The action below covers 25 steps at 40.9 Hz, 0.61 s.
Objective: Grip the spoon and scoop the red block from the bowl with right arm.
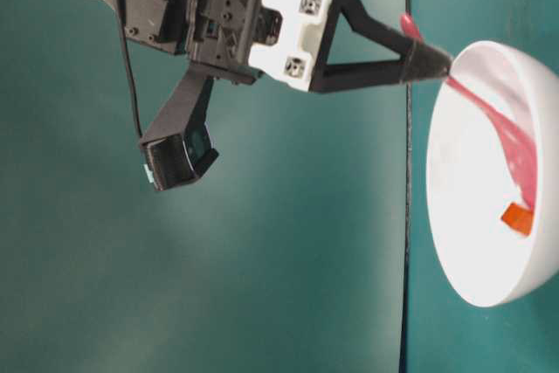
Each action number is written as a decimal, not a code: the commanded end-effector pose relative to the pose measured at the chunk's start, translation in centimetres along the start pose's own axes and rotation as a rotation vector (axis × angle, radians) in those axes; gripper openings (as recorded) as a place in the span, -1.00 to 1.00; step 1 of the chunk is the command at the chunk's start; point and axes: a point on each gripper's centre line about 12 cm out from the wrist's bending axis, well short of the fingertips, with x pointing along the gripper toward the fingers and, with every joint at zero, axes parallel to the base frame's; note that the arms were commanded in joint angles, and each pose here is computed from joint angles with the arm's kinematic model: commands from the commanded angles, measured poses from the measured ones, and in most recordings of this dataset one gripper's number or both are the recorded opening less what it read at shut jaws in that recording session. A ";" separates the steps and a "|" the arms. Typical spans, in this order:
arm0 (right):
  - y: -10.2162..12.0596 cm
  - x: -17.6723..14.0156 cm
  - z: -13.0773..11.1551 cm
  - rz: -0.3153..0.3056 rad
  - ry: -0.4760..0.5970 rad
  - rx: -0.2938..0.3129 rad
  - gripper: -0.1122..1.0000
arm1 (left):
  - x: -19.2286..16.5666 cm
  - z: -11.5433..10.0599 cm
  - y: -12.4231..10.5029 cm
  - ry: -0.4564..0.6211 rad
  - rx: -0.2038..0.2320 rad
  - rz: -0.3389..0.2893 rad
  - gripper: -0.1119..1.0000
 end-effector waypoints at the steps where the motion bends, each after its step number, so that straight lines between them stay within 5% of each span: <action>1: 0.4 -0.9 1.3 0.010 -0.060 -0.003 -0.36 | 0.2 1.1 0.0 -0.029 0.003 0.000 -0.80; 25: 1.5 -0.9 1.8 0.051 -0.173 0.027 -0.38 | 0.2 1.1 0.0 -0.029 0.003 0.000 -0.80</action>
